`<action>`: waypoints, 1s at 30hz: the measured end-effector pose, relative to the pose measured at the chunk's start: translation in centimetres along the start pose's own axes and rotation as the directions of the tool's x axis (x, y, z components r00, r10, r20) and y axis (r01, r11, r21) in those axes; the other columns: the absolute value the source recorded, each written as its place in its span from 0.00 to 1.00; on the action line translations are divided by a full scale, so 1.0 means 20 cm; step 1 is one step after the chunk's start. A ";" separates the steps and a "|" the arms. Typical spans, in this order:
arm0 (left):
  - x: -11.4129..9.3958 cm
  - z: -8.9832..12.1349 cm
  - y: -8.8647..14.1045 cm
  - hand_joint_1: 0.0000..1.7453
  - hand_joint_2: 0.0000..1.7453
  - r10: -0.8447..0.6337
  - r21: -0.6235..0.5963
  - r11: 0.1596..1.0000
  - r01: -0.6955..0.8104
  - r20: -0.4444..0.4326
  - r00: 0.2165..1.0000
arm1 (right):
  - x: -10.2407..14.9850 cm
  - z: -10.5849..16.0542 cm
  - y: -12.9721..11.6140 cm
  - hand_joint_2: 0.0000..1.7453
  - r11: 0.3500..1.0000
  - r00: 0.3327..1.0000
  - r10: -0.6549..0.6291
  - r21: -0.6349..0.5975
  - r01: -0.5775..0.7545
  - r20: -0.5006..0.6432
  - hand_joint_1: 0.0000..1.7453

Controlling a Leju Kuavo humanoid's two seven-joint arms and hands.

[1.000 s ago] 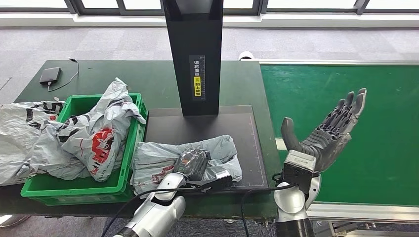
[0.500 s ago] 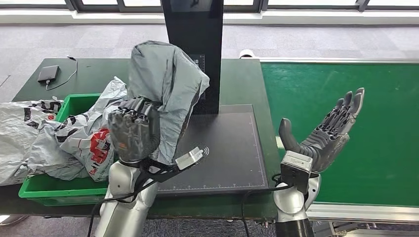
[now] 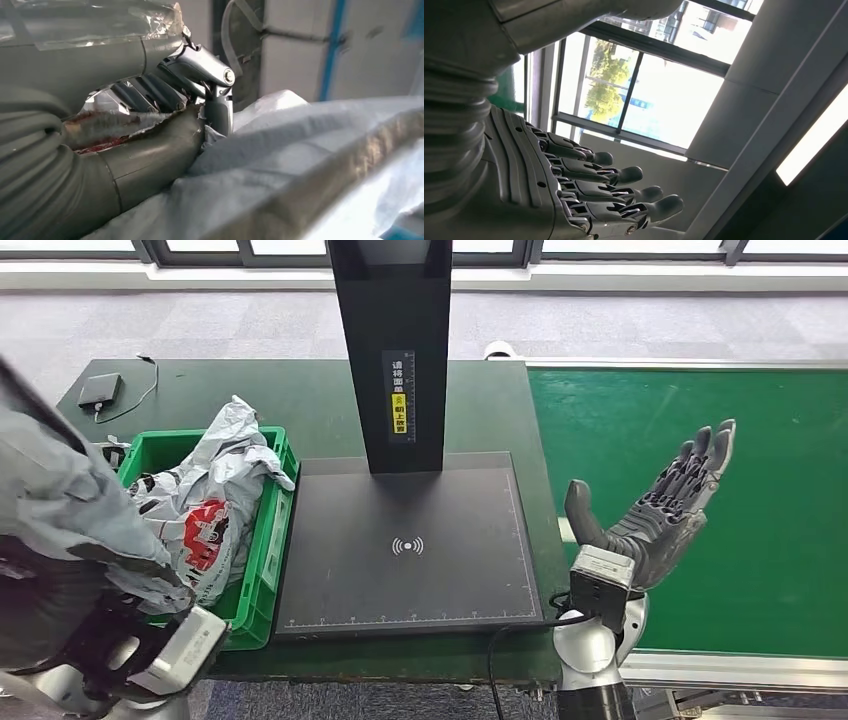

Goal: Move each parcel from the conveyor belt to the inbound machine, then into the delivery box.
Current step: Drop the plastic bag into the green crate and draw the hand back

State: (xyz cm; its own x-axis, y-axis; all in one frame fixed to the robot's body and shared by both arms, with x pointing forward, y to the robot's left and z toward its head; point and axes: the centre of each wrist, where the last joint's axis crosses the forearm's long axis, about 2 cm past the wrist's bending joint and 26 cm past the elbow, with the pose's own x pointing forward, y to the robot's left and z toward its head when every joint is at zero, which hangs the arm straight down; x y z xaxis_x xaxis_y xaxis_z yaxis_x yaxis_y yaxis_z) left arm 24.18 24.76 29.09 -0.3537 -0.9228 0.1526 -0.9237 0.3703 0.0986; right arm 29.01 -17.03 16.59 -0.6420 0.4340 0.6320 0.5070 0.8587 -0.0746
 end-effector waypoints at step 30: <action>-0.79 0.50 -0.38 0.50 1.00 -0.497 -0.534 0.809 0.246 -0.396 0.773 | 0.06 0.06 0.03 1.00 0.998 0.998 -0.066 0.014 0.066 -0.018 0.00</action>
State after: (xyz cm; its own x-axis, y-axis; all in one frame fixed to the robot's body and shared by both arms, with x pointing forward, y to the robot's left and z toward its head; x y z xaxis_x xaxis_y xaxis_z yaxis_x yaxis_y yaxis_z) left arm 35.37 35.49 16.18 0.2438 -0.8548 0.4581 -0.7551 0.1291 0.6428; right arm 27.84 -15.76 16.44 -0.6639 0.3717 0.6490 0.4554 0.8892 -0.0435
